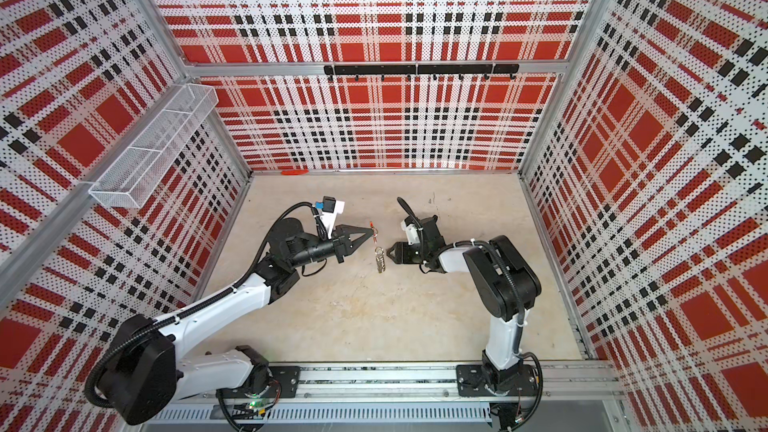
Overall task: Put the keys on the keyring
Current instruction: 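Lower the right gripper over the green-tagged key on the table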
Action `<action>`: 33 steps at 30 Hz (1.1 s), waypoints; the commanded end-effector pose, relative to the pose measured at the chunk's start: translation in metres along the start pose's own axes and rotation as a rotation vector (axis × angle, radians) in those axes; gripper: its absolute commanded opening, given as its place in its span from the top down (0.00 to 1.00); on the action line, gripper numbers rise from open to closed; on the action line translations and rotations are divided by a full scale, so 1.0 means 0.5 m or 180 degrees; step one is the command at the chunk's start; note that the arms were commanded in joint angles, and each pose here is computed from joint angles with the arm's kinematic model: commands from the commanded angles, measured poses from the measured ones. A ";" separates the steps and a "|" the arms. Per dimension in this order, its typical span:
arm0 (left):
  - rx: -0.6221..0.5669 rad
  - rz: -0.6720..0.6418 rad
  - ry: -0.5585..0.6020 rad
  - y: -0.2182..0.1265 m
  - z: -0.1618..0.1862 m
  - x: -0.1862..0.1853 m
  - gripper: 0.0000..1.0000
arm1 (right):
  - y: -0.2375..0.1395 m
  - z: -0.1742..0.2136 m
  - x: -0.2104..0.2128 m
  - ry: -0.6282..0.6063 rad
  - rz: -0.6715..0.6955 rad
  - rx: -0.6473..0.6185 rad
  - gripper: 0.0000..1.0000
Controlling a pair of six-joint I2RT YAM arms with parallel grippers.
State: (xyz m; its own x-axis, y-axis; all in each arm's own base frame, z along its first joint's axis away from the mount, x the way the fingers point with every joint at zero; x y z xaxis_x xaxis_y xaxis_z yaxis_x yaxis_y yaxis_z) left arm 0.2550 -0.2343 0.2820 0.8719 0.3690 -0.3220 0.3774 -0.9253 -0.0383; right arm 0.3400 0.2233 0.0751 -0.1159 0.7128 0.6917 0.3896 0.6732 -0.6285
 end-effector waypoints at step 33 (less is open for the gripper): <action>-0.0233 0.0181 0.0155 -0.002 -0.053 -0.033 1.00 | 0.010 -0.044 -0.018 -0.0737 -0.0382 0.0063 0.49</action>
State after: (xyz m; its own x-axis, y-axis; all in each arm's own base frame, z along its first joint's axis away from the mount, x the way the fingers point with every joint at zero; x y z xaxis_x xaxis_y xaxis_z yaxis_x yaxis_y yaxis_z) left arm 0.2530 -0.2350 0.2845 0.8714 0.3615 -0.3318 0.3727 -0.9274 -0.0315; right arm 0.3626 0.2137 0.0724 -0.3497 0.6952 0.6281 0.3525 0.7188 -0.5993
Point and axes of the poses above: each gripper's point midway between its finger pads, its own y axis out along the fingers, its own x axis along the line the jaws close on, z = x × y, the point moved 6 cm from there along -y, back along the fingers, and after that the axes turned 13 degrees about y, right-handed, at the moved point
